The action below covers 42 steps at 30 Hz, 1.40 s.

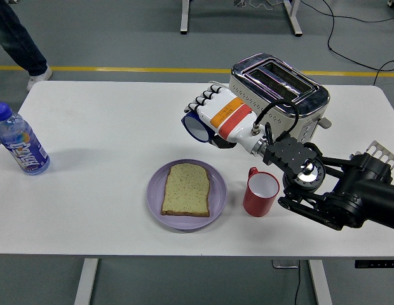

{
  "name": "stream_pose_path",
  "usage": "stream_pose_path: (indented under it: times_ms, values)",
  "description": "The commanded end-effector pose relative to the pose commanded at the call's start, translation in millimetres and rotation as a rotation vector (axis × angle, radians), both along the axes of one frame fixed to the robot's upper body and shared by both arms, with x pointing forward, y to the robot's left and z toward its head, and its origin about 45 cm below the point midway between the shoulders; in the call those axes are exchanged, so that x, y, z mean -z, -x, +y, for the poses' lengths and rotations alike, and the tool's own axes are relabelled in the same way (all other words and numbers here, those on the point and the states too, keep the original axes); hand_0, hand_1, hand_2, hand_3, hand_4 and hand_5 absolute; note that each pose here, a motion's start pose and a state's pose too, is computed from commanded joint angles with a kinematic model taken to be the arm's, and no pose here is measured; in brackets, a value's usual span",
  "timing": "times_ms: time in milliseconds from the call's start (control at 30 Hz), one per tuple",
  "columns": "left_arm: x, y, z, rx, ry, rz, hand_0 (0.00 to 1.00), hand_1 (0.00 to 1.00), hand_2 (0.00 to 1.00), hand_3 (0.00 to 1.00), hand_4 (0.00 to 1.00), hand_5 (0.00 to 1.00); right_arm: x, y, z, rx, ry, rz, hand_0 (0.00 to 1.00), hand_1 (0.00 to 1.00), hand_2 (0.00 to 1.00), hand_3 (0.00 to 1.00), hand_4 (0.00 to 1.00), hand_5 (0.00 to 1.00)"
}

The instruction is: Pick up the cup,pour liquid into bread,place the cup on the desk

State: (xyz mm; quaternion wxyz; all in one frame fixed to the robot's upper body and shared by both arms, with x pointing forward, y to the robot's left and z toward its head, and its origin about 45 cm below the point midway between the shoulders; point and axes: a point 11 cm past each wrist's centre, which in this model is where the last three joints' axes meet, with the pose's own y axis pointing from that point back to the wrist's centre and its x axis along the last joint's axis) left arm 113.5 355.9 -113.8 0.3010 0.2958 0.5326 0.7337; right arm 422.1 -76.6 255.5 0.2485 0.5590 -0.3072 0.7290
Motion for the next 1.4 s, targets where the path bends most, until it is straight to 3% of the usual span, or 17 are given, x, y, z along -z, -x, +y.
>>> stream_pose_path:
  times_ms: [133,400,600,933,1100,1400]
  values:
    - [0.1,0.2,0.0,0.001,0.0,0.0,0.69,0.756,0.773,0.611,0.396,0.998,-1.5,-1.1,-0.1,0.01,-0.031,0.019,0.442,0.445,0.553,0.569,0.658,0.002]
    - [-0.1,-0.6,0.0,-0.003,0.001,-0.006,0.69,0.756,0.773,0.611,0.396,0.998,-16.0,-5.7,-10.5,0.067,-0.198,0.114,0.442,0.447,0.554,0.57,0.656,0.002]
    - [-0.3,-1.4,0.4,-0.006,0.0,-0.01,0.69,0.756,0.773,0.611,0.396,0.998,-14.3,0.3,-14.2,0.07,-0.325,0.274,0.45,0.447,0.554,0.569,0.658,0.002]
    - [-0.4,-1.7,0.5,-0.008,0.0,-0.011,0.69,0.756,0.773,0.611,0.396,0.998,-18.5,8.4,-10.0,0.046,-0.451,0.389,0.455,0.454,0.556,0.569,0.654,0.002]
    - [-0.4,-1.7,0.4,-0.009,0.001,-0.011,0.69,0.756,0.773,0.611,0.396,0.998,-19.4,7.8,-11.9,0.06,-0.539,0.474,0.462,0.46,0.558,0.567,0.659,0.002]
    - [-0.4,-1.7,0.6,-0.01,0.0,-0.013,0.69,0.756,0.773,0.611,0.396,0.998,-21.2,10.1,-12.9,0.068,-0.719,0.688,0.459,0.457,0.558,0.566,0.658,0.002]
